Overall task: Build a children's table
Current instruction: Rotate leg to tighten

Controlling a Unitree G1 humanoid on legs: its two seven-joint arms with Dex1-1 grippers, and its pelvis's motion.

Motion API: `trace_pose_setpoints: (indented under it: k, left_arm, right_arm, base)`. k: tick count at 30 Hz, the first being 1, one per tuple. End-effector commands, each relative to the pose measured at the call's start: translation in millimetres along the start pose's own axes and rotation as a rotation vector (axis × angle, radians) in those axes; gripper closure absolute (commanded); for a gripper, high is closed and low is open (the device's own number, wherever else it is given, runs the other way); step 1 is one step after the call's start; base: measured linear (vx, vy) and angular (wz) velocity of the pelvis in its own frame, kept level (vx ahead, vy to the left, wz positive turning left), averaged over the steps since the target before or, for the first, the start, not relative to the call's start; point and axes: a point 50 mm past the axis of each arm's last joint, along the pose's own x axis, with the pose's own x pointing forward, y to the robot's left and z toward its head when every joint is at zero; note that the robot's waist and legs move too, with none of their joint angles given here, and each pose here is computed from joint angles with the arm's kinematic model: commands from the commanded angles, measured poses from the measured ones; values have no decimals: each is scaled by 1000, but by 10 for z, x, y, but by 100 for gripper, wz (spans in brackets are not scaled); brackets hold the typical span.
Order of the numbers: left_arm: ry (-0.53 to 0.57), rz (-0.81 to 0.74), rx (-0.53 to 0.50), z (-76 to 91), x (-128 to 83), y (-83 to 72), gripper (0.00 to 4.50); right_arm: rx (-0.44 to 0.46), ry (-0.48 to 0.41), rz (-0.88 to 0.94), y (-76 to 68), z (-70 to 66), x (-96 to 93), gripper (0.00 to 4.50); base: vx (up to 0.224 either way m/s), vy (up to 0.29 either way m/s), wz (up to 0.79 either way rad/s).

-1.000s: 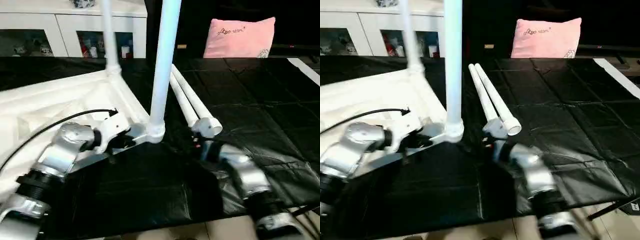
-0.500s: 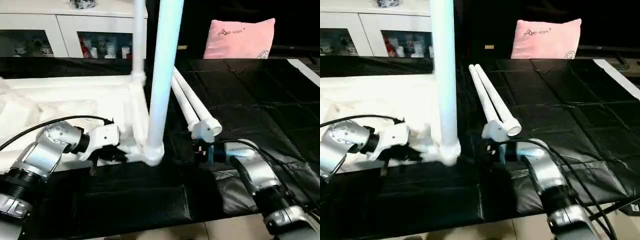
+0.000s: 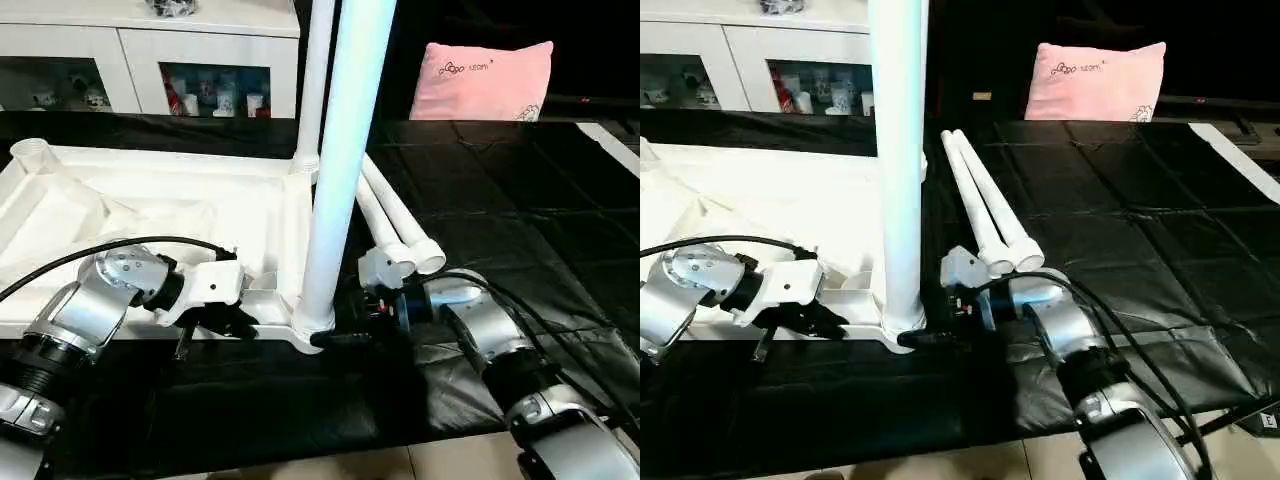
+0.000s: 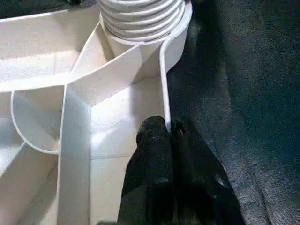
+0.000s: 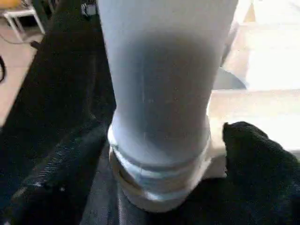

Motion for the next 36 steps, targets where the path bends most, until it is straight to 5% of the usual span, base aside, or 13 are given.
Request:
trace_pose_setpoints:
  k: [1, 19, 25, 29, 36]
  left_arm:
    - [24, -111, 58, 58, 143, -86, 450]
    - [35, -133, 48, 45, 185, -87, 450]
    - [-57, 37, -129, 56, 190, -13, 450]
    - [-141, 209, -288, 122, 246, 35, 450]
    - [-225, 436, -462, 286, 311, 175, 450]
  right_arm:
    - [16, -11, 21, -25, 26, -28, 57]
    - [114, -26, 80, 28, -89, -64, 172]
    - [181, -52, -27, 60, -170, 35, 173]
    - [244, -50, -260, 24, -242, 278, 173]
    - [386, -106, -542, -123, -133, 654, 174]
  base:
    - [0, 0, 0]
    - [0, 0, 0]
    - [0, 0, 0]
    - [0, 0, 0]
    - [0, 0, 0]
